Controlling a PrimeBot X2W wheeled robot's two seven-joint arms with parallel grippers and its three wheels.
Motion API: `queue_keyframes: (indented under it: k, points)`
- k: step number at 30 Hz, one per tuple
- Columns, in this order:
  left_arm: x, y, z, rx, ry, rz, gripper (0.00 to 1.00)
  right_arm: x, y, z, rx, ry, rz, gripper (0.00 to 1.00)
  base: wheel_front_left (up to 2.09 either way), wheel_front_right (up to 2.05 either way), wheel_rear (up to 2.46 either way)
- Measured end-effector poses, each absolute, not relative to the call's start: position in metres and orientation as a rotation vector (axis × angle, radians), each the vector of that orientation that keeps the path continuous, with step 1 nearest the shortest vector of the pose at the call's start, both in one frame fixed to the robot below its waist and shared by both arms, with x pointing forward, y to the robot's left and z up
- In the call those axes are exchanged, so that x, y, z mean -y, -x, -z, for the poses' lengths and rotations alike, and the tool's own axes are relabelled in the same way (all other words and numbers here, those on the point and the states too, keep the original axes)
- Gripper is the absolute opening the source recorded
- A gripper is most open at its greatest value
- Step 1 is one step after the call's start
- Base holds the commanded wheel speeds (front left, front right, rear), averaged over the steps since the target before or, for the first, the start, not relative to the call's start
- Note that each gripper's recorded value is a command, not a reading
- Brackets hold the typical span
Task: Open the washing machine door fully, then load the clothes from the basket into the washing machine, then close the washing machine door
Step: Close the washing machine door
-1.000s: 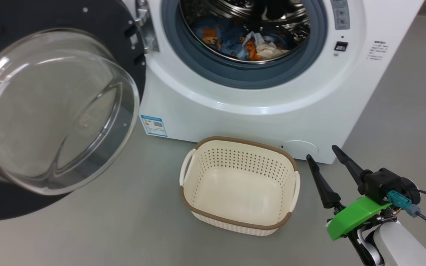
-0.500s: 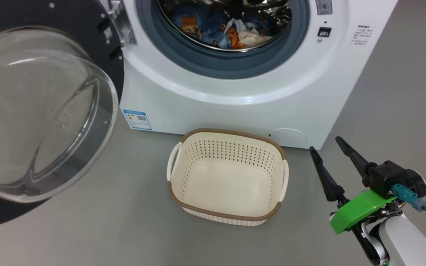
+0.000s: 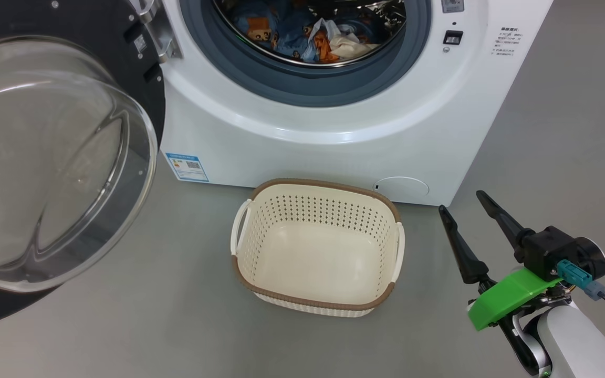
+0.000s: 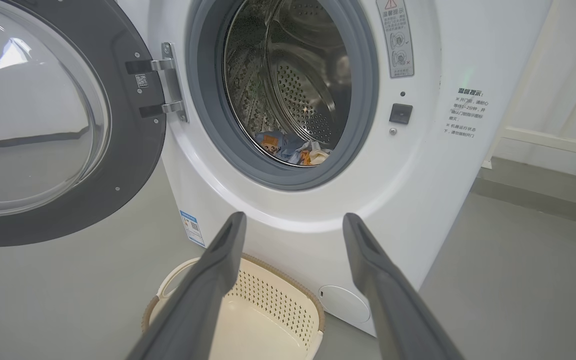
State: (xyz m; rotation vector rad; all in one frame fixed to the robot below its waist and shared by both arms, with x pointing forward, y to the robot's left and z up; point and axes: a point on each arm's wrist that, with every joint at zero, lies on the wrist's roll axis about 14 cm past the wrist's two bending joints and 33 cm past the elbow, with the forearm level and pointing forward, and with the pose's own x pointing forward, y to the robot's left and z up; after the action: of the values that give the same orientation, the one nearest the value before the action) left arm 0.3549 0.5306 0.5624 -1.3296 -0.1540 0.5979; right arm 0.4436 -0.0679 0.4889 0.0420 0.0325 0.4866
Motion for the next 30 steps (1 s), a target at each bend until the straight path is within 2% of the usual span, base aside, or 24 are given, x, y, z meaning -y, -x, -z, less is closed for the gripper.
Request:
queue_keyframes:
  k: [18,30]
  points:
    - [-0.484,-0.356,-0.564,-0.146,1.246,-0.348,0.0,0.059,-0.436,-0.495,-0.022,-0.045,-0.506,1.0,0.0,0.0,0.0]
    - [-0.435,-0.339,-0.566,-0.334,1.2,-0.122,0.0,0.054,-0.417,-0.501,-0.008,-0.088,-0.513,1.0,0.0,0.0,0.0]
